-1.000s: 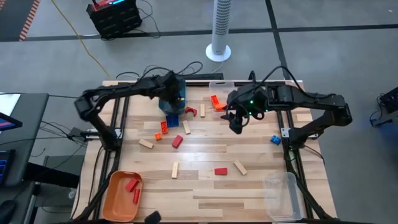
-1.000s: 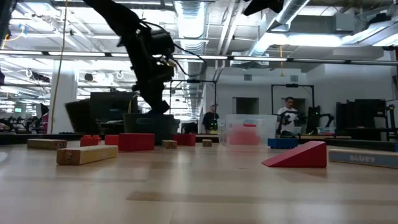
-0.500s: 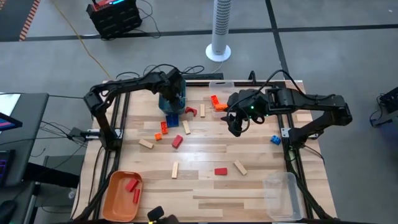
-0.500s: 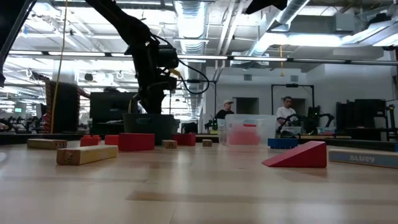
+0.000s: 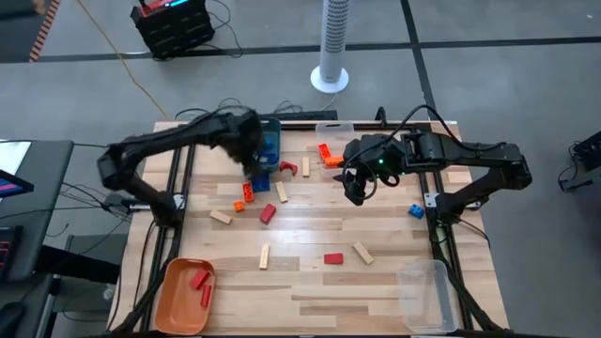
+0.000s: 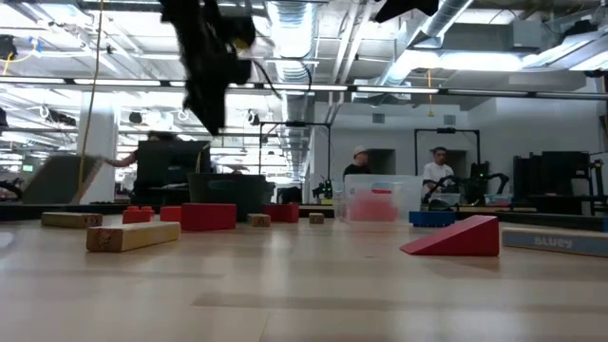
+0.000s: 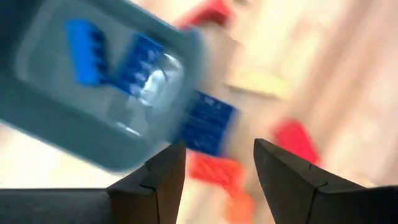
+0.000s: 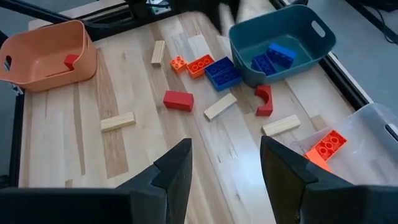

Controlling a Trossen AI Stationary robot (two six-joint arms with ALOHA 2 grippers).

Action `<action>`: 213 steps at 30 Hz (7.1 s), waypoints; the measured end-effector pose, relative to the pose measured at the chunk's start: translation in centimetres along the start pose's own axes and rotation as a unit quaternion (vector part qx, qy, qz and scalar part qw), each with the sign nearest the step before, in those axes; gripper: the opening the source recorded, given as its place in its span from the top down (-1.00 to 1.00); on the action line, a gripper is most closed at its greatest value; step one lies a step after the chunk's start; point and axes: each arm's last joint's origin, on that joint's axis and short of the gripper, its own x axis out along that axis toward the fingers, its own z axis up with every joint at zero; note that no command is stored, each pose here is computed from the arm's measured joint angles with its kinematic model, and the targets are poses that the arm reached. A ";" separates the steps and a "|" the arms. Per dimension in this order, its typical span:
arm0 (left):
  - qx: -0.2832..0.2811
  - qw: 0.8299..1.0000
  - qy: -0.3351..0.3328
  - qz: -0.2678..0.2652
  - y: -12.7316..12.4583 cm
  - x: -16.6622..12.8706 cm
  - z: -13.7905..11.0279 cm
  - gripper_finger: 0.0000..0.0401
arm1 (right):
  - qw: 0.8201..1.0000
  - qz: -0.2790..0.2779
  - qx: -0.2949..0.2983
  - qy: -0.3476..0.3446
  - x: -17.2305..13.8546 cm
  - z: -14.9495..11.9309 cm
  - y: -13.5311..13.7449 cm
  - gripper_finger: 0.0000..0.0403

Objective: Sort blocks
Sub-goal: Put the red block into the orange bin, then put the brown block into the bottom transparent bin

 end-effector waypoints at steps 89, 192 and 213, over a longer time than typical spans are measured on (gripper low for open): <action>-0.134 0.925 0.281 -0.216 -16.7 -7.6 -21.7 0.34 | 0.994 -0.065 -0.052 -0.065 -3.3 0.7 -2.9 0.23; 0.269 0.927 0.259 -0.043 -8.2 10.4 -14.3 0.51 | 0.994 -0.022 -0.041 -0.100 -0.8 1.8 -0.3 0.23; -0.028 0.951 -0.244 -0.188 -7.9 -0.8 -5.0 0.51 | 0.997 0.037 -0.047 -0.049 -0.7 1.0 -0.3 0.18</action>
